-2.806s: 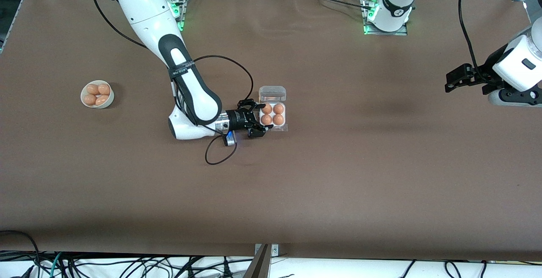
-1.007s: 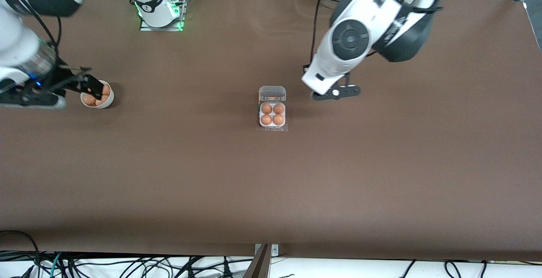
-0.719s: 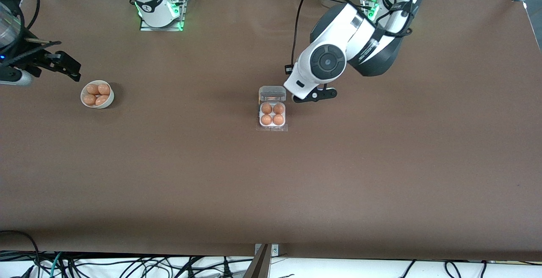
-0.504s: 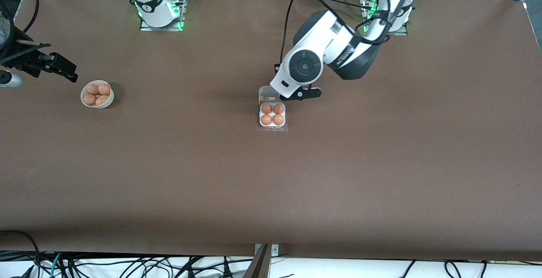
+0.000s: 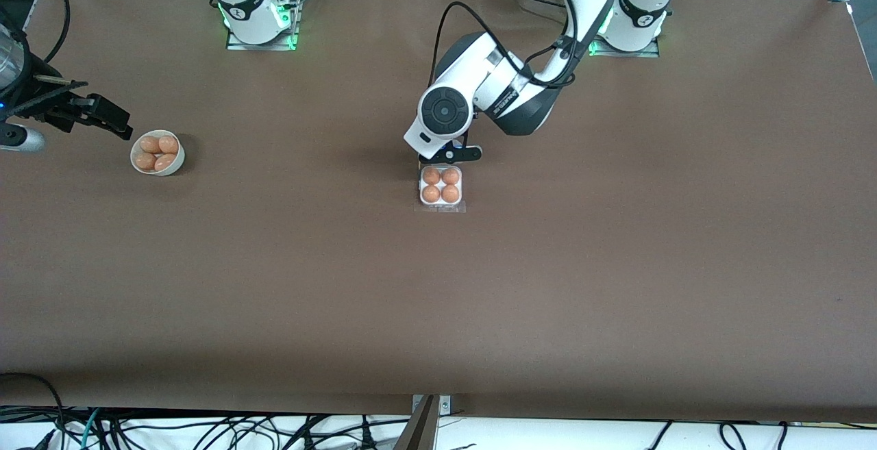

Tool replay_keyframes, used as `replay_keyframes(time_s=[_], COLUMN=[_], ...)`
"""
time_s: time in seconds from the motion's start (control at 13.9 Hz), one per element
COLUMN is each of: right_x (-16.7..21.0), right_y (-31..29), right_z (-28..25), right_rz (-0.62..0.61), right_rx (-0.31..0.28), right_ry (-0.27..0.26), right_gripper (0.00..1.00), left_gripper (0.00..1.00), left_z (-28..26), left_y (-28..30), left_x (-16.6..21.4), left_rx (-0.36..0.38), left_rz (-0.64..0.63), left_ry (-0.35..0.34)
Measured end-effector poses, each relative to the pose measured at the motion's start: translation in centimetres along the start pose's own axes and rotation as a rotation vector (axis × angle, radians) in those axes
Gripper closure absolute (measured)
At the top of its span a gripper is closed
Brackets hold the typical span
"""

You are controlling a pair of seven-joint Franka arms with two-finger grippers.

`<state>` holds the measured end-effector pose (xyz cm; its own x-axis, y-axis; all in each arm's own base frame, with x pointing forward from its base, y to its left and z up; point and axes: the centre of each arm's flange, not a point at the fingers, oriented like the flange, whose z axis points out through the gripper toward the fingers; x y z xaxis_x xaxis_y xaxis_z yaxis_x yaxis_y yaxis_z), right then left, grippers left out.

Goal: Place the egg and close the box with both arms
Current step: 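Push the open box lid shut over the eggs with the left gripper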

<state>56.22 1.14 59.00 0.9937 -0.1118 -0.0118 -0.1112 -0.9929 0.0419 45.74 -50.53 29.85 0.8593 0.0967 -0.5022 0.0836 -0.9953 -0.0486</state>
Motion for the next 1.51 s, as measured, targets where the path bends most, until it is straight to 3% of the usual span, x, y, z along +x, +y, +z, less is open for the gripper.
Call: replay_keyframes(time_s=[0.36, 1.51], right_x=[0.1, 0.2], right_y=[-0.1, -0.1], right_z=[0.2, 0.1], right_rz=[0.000, -0.001], right_rx=[0.002, 0.003], right_ry=[0.001, 0.003], right_gripper=[0.00, 0.00], left_gripper=[0.94, 0.94], left_z=[1.7, -2.3], left_y=[0.3, 0.2], left_x=[1.2, 4.8], left_rx=[0.008, -0.152], left_rz=[-0.010, -0.050], left_ry=[-0.006, 0.181])
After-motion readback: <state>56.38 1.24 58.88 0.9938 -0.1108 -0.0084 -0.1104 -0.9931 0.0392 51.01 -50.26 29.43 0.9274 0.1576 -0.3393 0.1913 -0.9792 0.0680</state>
